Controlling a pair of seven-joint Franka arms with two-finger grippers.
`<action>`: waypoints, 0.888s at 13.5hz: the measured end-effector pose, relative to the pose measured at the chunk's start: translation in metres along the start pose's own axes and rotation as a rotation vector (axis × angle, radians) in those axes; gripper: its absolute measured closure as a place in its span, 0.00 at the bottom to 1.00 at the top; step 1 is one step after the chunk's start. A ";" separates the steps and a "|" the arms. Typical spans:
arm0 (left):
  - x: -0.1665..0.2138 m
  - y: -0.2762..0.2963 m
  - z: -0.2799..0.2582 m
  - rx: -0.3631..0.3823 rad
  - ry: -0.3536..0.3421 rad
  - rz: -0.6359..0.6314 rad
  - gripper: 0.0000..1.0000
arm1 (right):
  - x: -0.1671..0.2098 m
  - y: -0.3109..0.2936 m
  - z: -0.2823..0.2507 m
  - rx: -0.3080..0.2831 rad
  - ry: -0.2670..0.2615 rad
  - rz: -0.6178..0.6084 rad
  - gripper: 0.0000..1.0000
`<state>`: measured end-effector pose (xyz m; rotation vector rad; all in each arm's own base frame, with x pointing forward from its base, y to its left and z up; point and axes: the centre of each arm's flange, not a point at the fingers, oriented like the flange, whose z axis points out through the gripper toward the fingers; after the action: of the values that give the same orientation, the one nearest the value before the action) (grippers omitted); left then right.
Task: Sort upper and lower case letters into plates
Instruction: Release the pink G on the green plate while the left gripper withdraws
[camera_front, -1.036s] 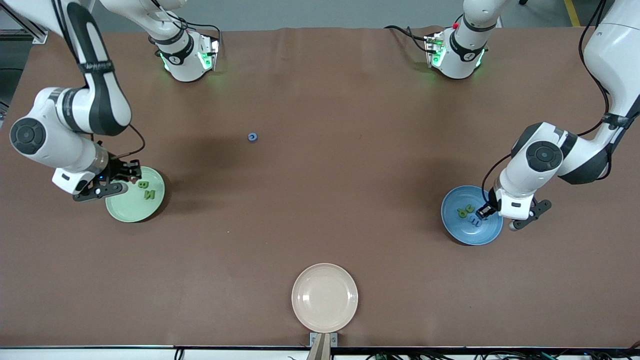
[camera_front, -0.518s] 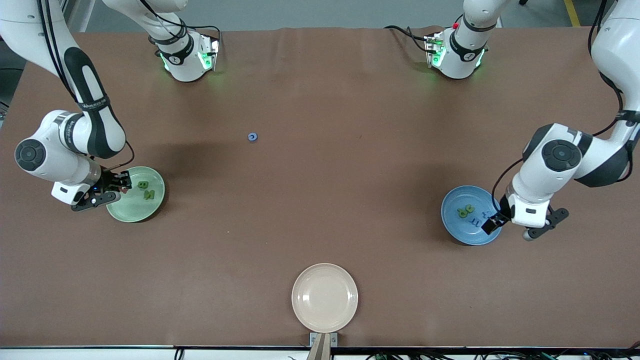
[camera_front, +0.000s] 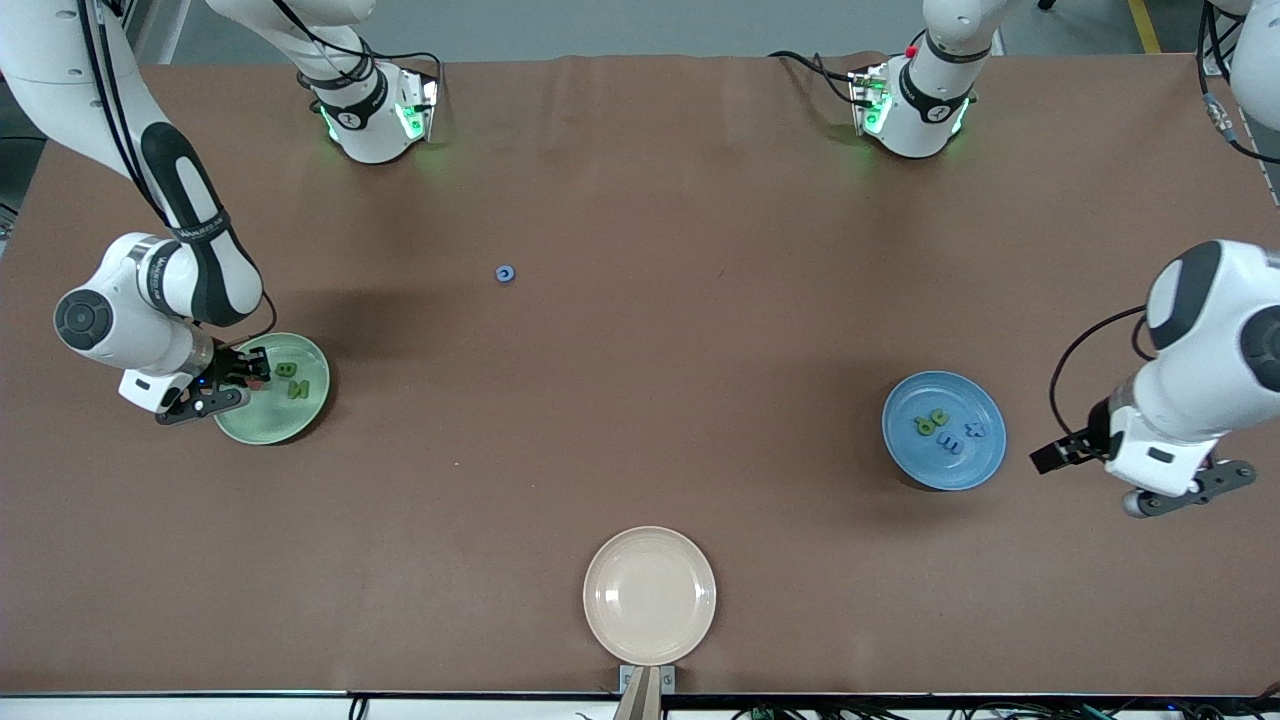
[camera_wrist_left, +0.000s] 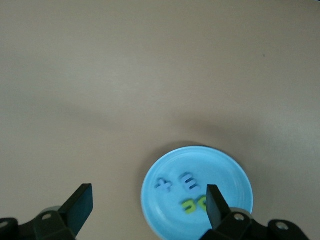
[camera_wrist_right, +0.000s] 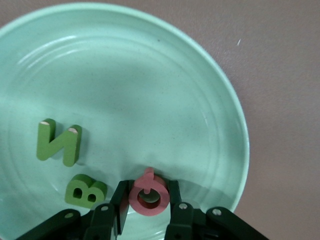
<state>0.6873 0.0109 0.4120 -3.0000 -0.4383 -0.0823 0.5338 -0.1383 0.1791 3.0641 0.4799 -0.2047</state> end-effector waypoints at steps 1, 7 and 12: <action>0.004 -0.007 -0.019 0.012 -0.011 0.016 0.00 | 0.000 0.000 0.000 0.000 0.000 0.000 0.63; -0.012 -0.033 -0.139 0.118 0.018 0.226 0.00 | 0.007 -0.012 -0.018 0.032 -0.038 0.001 0.29; -0.044 -0.006 -0.187 0.102 0.027 0.274 0.00 | 0.017 -0.120 -0.148 0.059 -0.099 0.151 0.00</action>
<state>0.6359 -0.0172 0.5952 -2.9209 -0.0257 -0.0743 0.5312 -0.0109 0.3218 3.1101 0.2405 -0.3689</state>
